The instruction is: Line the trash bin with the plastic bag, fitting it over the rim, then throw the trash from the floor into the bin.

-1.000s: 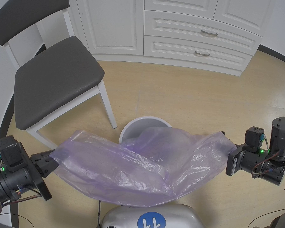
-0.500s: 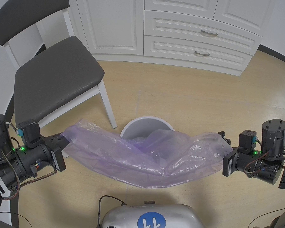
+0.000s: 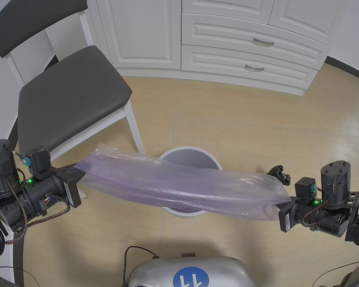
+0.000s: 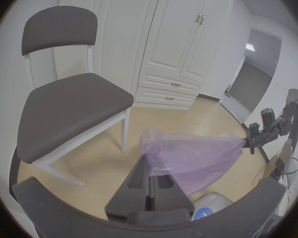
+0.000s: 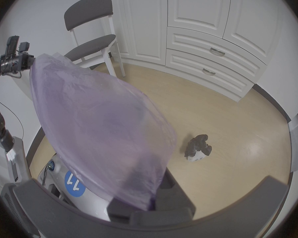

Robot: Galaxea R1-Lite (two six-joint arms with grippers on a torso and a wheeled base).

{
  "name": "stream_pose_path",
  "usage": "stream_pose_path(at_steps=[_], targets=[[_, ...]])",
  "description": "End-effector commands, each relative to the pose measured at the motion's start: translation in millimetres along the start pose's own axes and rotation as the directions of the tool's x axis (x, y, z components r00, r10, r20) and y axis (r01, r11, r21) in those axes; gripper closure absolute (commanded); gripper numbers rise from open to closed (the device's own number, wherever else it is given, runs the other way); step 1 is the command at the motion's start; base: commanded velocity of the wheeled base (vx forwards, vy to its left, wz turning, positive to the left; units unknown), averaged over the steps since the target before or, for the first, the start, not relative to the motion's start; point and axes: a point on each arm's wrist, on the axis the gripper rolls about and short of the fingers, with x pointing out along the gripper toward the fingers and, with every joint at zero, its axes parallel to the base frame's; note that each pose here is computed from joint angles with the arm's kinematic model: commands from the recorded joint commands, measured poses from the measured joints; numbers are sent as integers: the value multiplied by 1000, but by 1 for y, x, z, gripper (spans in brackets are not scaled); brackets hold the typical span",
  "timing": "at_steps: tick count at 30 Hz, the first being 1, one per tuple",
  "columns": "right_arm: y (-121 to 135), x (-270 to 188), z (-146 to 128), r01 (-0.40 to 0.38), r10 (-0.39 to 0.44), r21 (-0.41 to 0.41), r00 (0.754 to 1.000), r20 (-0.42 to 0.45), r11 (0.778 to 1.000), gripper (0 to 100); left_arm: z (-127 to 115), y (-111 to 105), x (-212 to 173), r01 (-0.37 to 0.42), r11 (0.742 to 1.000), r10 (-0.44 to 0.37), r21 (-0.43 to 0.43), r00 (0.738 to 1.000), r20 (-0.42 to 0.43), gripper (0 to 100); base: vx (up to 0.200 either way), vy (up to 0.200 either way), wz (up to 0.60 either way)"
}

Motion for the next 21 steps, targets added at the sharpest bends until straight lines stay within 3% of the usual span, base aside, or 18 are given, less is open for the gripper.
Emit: stream_pose_path(at_steps=[1,21], targets=[[0,3,-4,2,-2,-7,1000,-23,1000,100,0,1,3,-7,1000,7,-2,1000,-7,100,0,0,0],[-12,1,-3,54,-54,-17,999,-9,998,100,1,12,7,-53,999,53,-9,999,10,100,0,0,0]])
